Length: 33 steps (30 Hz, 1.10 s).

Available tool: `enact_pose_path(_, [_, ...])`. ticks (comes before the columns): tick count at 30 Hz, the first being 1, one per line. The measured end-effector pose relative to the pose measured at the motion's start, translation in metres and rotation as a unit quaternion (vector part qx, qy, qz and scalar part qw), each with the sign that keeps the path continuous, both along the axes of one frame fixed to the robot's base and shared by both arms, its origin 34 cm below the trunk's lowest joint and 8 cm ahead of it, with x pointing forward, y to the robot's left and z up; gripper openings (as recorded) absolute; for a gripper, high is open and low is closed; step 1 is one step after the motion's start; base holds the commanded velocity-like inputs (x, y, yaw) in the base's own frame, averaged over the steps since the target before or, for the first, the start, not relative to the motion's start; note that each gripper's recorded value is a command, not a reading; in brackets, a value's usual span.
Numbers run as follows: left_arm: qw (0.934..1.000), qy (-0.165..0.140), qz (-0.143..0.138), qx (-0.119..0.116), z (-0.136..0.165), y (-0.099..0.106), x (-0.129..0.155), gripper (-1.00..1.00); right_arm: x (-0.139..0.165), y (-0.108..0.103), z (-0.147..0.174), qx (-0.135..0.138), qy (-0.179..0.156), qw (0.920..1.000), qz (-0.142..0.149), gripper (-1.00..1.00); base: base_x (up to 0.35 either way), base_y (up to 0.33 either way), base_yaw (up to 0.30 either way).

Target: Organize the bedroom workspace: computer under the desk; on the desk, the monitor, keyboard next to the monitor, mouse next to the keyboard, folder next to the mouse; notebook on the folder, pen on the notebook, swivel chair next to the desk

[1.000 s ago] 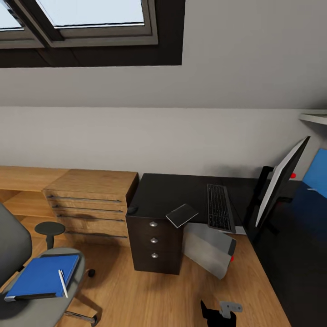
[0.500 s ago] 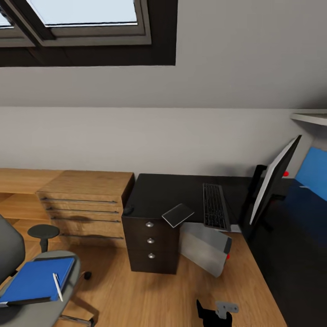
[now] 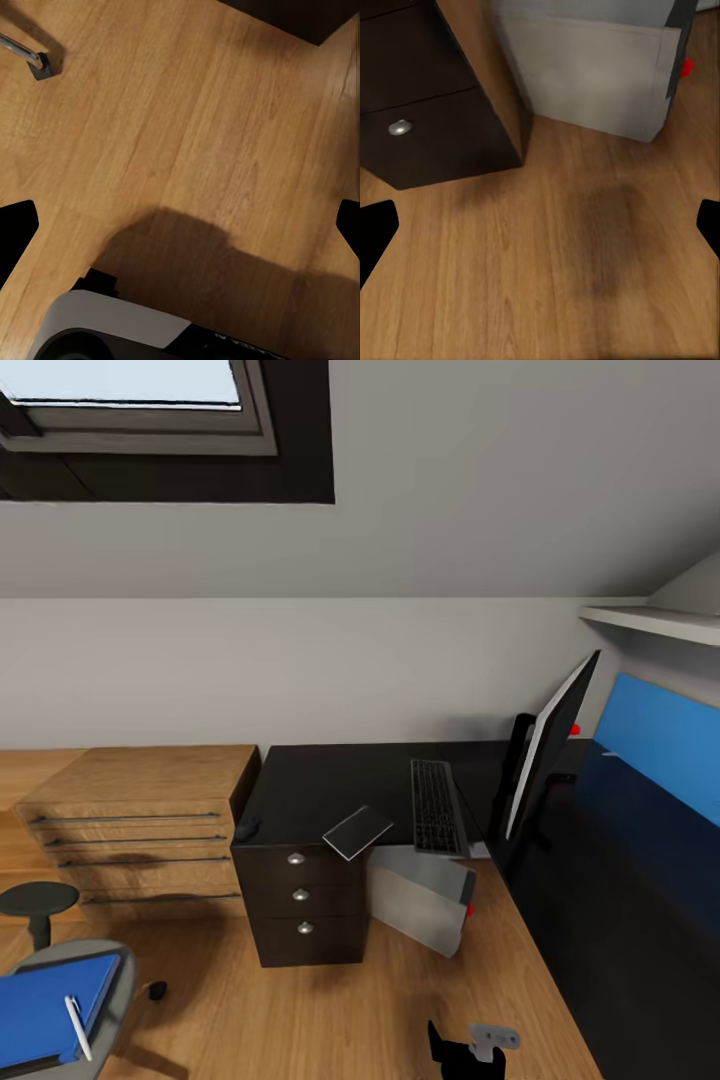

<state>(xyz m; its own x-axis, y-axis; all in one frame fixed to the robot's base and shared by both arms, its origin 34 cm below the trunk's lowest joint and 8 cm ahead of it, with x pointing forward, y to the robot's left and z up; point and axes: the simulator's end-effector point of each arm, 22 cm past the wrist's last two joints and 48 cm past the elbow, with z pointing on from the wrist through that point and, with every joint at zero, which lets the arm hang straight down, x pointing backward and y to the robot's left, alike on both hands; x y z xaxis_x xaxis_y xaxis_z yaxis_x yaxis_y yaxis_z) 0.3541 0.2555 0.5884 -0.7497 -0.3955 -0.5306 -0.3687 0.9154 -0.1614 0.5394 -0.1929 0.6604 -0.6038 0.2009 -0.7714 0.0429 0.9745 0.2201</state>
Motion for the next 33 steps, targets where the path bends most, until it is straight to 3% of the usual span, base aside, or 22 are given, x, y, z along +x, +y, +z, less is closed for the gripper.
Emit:
enact_pose_path(11, [1.0000,0.000,0.001,0.001,0.000,0.001,0.000,1.00,0.000,0.004,0.000,0.002,0.000,1.0000,0.002,1.00,0.008,0.000,-0.032])
enact_pose_path(21, [1.0000,0.000,0.001,0.001,0.000,0.001,0.000,1.00,-0.001,0.018,0.002,0.011,0.000,0.9999,0.006,1.00,0.206,0.000,-0.001])
enact_pose_path(33, [1.0000,-0.005,0.000,0.002,0.002,0.002,0.003,1.00,0.000,0.021,0.003,0.013,-0.002,0.9999,0.007,1.00,0.027,0.000,-0.059])
